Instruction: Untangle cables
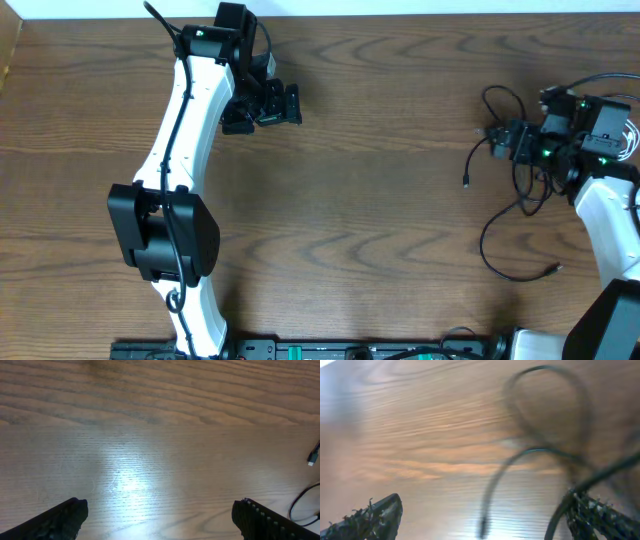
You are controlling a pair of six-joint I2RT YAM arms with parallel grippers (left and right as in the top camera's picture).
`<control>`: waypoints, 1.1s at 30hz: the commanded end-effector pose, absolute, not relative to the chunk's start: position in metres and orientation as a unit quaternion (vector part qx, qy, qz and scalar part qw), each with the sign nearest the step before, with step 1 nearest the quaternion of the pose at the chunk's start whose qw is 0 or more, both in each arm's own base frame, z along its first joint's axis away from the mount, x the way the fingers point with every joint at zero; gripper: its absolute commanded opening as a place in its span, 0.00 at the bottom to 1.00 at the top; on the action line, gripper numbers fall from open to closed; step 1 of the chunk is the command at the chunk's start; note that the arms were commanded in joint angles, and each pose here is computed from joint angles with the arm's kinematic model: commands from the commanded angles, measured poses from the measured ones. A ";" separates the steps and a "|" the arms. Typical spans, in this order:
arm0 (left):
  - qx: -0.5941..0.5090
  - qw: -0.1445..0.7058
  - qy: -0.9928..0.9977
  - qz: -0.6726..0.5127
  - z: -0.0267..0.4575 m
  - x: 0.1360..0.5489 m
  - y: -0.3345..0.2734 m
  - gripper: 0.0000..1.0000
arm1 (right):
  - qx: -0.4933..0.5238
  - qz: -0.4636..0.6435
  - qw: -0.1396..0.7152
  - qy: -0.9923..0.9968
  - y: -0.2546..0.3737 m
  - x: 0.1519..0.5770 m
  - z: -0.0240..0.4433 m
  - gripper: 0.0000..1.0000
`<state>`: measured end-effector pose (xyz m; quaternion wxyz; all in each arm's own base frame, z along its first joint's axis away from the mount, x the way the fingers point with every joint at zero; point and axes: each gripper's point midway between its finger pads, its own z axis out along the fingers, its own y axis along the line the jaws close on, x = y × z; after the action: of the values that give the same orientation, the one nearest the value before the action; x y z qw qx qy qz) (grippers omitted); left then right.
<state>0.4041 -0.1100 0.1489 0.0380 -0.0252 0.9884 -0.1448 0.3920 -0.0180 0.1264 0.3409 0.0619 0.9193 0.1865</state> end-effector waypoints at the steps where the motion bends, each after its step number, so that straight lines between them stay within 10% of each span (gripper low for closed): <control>1: -0.024 0.042 0.989 -0.140 0.151 0.405 -0.108 0.98 | 0.036 0.264 0.322 0.908 0.011 0.383 0.132 0.99; 14: -0.024 0.042 0.989 -0.140 0.151 0.405 -0.108 0.98 | 0.139 -0.007 0.210 0.968 -0.076 0.336 0.080 0.99; 33: -0.024 0.042 0.989 -0.140 0.151 0.405 -0.108 0.98 | 0.141 -0.019 0.205 0.968 -0.080 0.333 0.078 0.99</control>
<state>0.4041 -0.1100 0.1489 0.0380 -0.0252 0.9884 -0.1448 0.3338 -0.0787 0.0797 0.2083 0.1421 0.9676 -0.0133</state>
